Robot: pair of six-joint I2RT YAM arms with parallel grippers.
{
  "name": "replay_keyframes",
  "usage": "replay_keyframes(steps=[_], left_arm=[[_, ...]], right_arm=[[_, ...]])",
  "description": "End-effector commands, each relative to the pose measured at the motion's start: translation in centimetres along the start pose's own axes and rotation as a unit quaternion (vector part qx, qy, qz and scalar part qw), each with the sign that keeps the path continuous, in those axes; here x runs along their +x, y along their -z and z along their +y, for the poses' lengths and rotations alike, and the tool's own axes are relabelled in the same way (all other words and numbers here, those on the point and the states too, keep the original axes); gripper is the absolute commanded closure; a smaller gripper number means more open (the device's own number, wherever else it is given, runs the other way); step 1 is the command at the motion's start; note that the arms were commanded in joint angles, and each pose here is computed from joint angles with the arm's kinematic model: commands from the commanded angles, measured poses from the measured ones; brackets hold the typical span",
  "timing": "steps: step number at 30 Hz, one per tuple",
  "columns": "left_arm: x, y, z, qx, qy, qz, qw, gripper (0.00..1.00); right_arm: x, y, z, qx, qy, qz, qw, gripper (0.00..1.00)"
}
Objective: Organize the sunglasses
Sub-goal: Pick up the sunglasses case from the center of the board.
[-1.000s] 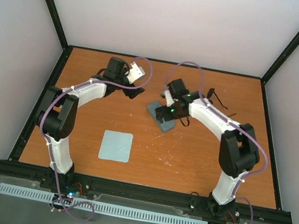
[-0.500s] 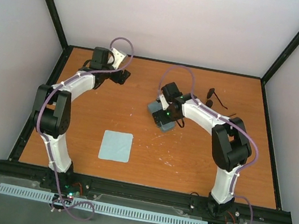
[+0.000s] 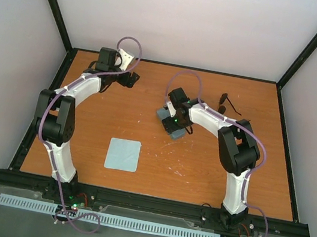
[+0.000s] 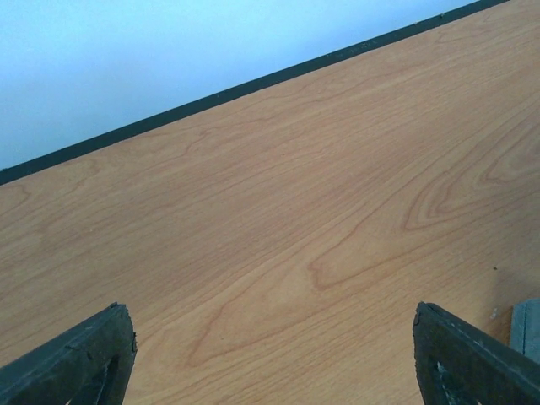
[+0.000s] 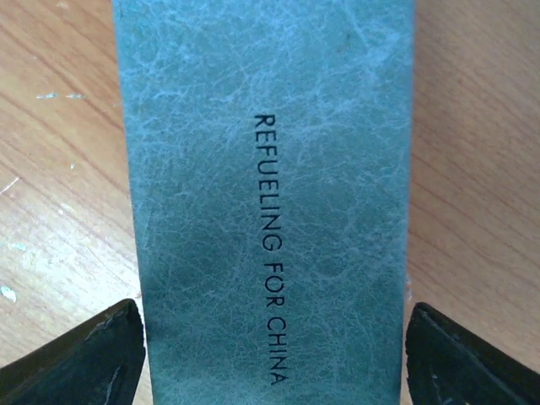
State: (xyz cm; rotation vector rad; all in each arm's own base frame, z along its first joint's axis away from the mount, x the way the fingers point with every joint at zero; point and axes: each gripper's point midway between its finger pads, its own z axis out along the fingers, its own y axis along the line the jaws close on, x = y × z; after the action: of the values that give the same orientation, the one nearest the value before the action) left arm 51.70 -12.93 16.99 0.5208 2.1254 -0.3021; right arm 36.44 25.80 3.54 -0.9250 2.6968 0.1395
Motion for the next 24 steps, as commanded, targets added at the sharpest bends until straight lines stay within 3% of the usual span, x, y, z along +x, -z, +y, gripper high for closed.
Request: replay_keyframes(steps=[1,6,14,16,18,21,24], left_arm=[[-1.1,0.1,-0.6,0.019,0.01,-0.004,1.0,0.12],[-1.4,0.3,-0.9,0.027,0.005,-0.007,1.0,0.12],[-3.0,1.2,-3.4,0.096,-0.023,-0.038,0.994,0.19],[-4.2,1.8,-4.1,0.113,-0.046,-0.058,0.991,0.28],[-5.3,2.3,-4.6,0.127,-0.063,-0.084,0.986,0.44],[-6.0,2.7,-6.2,0.174,-0.07,-0.1,0.977,0.66],[-6.1,3.4,-8.0,0.226,-0.068,-0.104,0.966,0.78]], right_arm=[[-1.4,0.3,-0.1,0.001,0.003,-0.016,1.0,0.25],[-1.1,0.4,0.2,-0.008,0.004,-0.015,1.0,0.53],[-1.4,0.8,0.4,-0.02,-0.023,-0.031,0.999,0.7],[-3.1,2.3,0.4,-0.04,-0.041,-0.065,0.996,0.74],[-4.9,3.8,-0.1,-0.061,-0.07,-0.099,0.991,0.95],[-7.5,6.1,-1.2,-0.11,-0.115,-0.143,0.977,0.97],[-9.5,8.0,-2.3,-0.164,-0.15,-0.178,0.959,0.97]])
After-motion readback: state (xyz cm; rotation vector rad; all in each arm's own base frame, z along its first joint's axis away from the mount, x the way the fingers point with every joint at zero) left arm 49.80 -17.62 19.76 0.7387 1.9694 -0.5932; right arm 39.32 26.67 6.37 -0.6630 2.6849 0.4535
